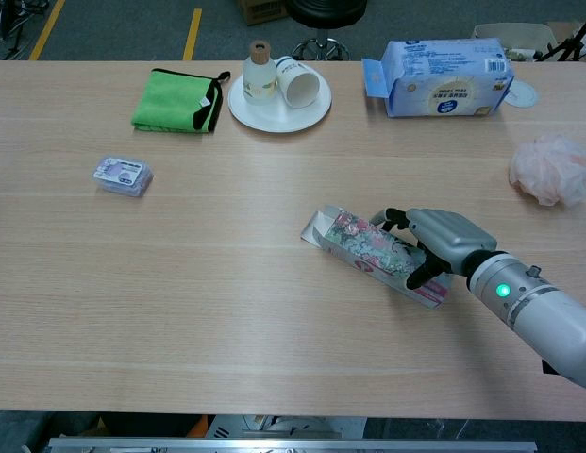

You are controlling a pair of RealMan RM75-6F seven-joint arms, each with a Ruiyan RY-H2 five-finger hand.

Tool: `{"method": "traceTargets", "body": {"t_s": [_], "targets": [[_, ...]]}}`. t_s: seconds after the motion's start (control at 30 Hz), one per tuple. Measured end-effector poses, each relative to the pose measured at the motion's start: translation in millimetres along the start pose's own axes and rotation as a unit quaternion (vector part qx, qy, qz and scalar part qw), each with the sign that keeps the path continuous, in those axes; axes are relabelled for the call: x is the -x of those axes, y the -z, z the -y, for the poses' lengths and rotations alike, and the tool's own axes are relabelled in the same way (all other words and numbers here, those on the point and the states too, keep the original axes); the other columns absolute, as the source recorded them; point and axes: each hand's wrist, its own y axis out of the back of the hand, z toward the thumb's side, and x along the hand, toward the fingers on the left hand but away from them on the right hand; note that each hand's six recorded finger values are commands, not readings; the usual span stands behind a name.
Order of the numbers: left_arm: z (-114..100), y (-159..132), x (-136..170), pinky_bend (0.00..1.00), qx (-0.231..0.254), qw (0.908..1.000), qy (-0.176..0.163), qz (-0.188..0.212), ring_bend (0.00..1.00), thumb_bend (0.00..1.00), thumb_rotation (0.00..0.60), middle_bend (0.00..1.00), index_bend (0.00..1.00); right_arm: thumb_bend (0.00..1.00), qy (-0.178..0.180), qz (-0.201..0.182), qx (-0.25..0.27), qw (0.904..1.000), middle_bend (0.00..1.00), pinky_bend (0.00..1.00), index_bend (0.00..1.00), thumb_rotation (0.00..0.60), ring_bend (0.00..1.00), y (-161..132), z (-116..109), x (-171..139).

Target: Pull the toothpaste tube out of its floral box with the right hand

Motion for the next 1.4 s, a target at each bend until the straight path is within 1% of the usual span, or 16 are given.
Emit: {"method": "traceTargets", "body": {"t_s": [0.37, 0.53, 0.63, 0.87, 1.07, 1.23, 1.4], "targets": [[0.8, 1.2, 0.4, 0.20, 0.001, 1.0000, 0.001, -0.002, 0.00, 0.11, 0.600, 0.00, 0.00, 0.38, 0.003, 0.004, -0.005, 1.0000, 0.33, 0.45, 0.28, 0.600, 0.27, 0.4, 0.1, 0.8], [1.2, 1.7, 0.4, 0.20, 0.002, 1.0000, 0.001, -0.003, 0.00, 0.11, 0.600, 0.00, 0.00, 0.38, 0.006, 0.003, -0.002, 1.0000, 0.34, 0.46, 0.29, 0.600, 0.28, -0.3, -1.8, 0.3], [1.1, 1.9, 0.2, 0.20, 0.002, 1.0000, 0.001, -0.003, 0.00, 0.11, 0.600, 0.00, 0.00, 0.38, 0.013, 0.003, 0.000, 0.9999, 0.34, 0.46, 0.29, 0.600, 0.28, 0.1, -7.2, -0.8], [0.7, 0.8, -0.5, 0.20, 0.002, 1.0000, 0.001, -0.002, 0.00, 0.11, 0.600, 0.00, 0.00, 0.38, 0.032, 0.006, 0.006, 0.9995, 0.35, 0.47, 0.30, 0.600, 0.28, 5.2, -28.2, -6.7], [-0.8, -1.2, -2.1, 0.20, -0.001, 1.0000, -0.001, 0.002, 0.00, 0.11, 0.600, 0.00, 0.00, 0.38, 0.041, 0.018, 0.001, 0.9990, 0.35, 0.47, 0.30, 0.600, 0.28, 18.4, -51.8, -15.6], [-2.6, -5.7, -4.4, 0.20, -0.005, 1.0000, -0.002, 0.008, 0.00, 0.11, 0.600, 0.00, 0.00, 0.39, 0.035, 0.032, -0.011, 0.9988, 0.35, 0.47, 0.30, 0.600, 0.28, 32.3, -73.3, -26.6], [-4.5, -10.6, -6.4, 0.20, -0.009, 0.9999, -0.003, 0.013, 0.00, 0.11, 0.600, 0.00, 0.00, 0.39, 0.019, 0.047, -0.035, 0.9981, 0.35, 0.47, 0.30, 0.600, 0.28, 47.4, -98.7, -42.0]]}}
